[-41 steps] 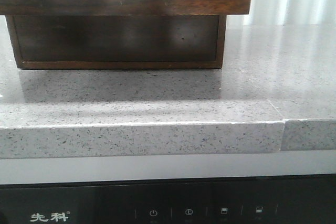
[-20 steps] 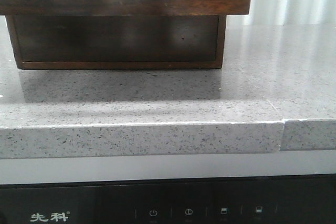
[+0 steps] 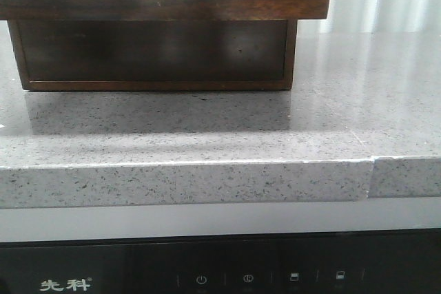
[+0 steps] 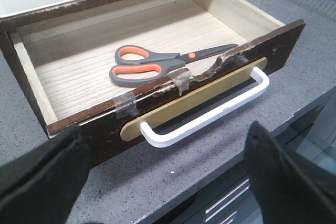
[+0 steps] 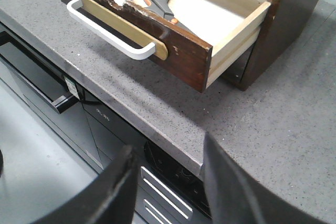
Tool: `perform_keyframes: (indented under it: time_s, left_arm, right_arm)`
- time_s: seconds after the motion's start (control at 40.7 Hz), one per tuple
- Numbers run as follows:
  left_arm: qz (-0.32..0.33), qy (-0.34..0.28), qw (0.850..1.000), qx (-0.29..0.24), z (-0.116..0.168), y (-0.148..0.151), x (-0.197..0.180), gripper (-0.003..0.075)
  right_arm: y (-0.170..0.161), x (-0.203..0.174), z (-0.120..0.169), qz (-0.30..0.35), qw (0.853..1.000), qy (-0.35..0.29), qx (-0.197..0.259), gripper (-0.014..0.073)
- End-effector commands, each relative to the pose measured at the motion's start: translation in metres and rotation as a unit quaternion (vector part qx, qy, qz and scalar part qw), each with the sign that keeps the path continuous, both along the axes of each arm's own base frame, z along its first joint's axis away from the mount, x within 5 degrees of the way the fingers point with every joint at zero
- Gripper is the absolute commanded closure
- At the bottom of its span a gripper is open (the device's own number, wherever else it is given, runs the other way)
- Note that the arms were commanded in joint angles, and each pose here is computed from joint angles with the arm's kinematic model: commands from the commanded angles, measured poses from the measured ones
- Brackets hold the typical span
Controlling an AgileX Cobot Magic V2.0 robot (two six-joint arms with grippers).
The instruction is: Put scissors in drawer with both arms
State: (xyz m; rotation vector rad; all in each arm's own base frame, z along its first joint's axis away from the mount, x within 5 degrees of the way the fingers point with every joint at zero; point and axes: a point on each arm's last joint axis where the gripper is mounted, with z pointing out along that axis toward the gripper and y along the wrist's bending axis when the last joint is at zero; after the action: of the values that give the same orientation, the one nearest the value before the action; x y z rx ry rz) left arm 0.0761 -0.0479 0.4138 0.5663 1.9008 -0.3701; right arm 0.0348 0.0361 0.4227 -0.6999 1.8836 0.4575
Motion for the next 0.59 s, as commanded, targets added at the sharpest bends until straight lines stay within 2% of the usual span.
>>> perform_keyframes:
  time_s: [0.0, 0.074, 0.147, 0.246, 0.319, 0.565]
  left_arm:
    - [0.005, -0.042, 0.999, -0.034, 0.0163, -0.0002, 0.0004, 0.0135]
    - [0.005, -0.042, 0.999, -0.034, 0.0163, -0.0002, 0.0004, 0.0135]
    - [0.005, -0.042, 0.999, -0.034, 0.0163, -0.0002, 0.0004, 0.0144]
    - [0.005, -0.042, 0.999, -0.034, 0.0163, -0.0002, 0.0004, 0.0204]
    - [0.005, -0.042, 0.999, -0.034, 0.0163, -0.0002, 0.0004, 0.0284]
    - [0.005, -0.042, 0.999, -0.034, 0.0163, -0.0002, 0.0004, 0.0603]
  right_arm:
    - [0.0008, 0.0027, 0.012, -0.007, 0.999, -0.038, 0.029, 0.0284]
    - [0.0008, 0.0027, 0.012, -0.007, 0.999, -0.038, 0.029, 0.0365]
    - [0.0008, 0.0027, 0.012, -0.007, 0.999, -0.038, 0.029, 0.0497]
    - [0.0008, 0.0027, 0.012, -0.007, 0.999, -0.038, 0.029, 0.0625]
    - [0.0008, 0.0027, 0.0121, -0.007, 0.999, -0.038, 0.029, 0.071]
    - [0.0011, 0.0035, 0.014, -0.008, 0.998, -0.048, 0.036, 0.0712]
